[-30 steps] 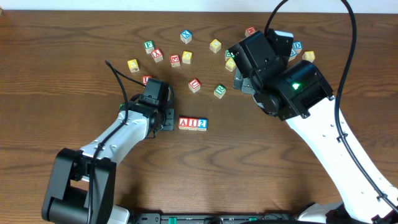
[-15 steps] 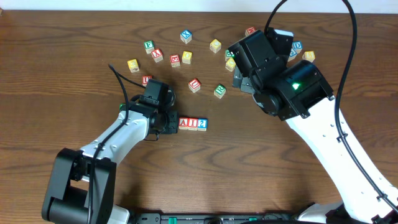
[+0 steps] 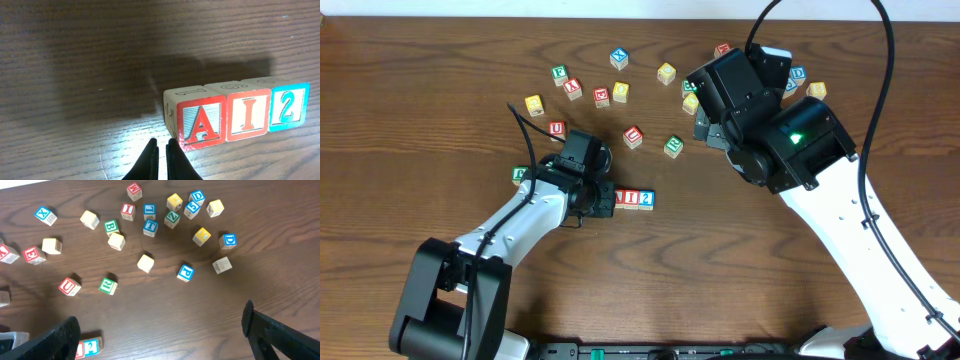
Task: Spell out AI2
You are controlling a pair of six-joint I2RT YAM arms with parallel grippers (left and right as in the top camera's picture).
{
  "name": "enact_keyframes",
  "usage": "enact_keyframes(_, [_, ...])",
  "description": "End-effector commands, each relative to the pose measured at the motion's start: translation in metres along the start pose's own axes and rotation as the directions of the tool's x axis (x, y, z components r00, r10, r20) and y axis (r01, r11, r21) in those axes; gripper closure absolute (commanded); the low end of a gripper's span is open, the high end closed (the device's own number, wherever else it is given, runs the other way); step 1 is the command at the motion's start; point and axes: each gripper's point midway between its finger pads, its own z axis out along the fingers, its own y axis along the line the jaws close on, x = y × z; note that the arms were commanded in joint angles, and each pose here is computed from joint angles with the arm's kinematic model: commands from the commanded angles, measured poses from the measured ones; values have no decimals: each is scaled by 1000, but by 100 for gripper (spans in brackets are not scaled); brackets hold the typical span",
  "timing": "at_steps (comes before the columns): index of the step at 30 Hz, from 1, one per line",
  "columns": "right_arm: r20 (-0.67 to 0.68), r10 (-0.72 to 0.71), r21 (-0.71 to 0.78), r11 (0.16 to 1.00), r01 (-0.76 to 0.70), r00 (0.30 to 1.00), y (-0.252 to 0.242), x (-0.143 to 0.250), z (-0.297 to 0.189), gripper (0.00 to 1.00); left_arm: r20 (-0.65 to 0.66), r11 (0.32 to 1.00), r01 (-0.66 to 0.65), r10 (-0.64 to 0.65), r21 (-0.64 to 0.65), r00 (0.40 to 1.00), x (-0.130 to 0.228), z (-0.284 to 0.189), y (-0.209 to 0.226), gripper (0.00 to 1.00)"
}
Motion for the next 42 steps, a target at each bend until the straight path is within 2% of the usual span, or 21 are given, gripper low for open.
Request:
enact_keyframes(1, [24, 28, -3, 1000, -28, 999, -3, -7, -6, 1, -19, 1000, 13, -13, 1, 1000, 5, 4, 0, 93])
enact_keyframes(15, [24, 28, -3, 1000, -28, 999, -3, -7, -6, 1, -30, 1000, -27, 28, 11, 999, 11, 6, -13, 93])
enact_keyframes(25, [23, 27, -2, 1000, -27, 999, -3, -7, -6, 1, -30, 1000, -17, 17, 9, 999, 11, 6, -13, 93])
enact_keyframes(29, [22, 26, -1, 1000, -26, 999, -3, -6, -6, 1, -17, 1000, 4, -5, -30, 1000, 9, 6, -6, 93])
enact_keyframes(37, [21, 23, 13, 1000, -23, 1000, -7, -6, -5, 1, 37, 991, 56, -52, -120, 998, -4, 0, 15, 92])
enact_keyframes(42, [20, 43, 31, 999, -44, 999, -15, -10, -1, 1, 102, 987, 106, -94, -119, 990, -30, -25, 25, 92])
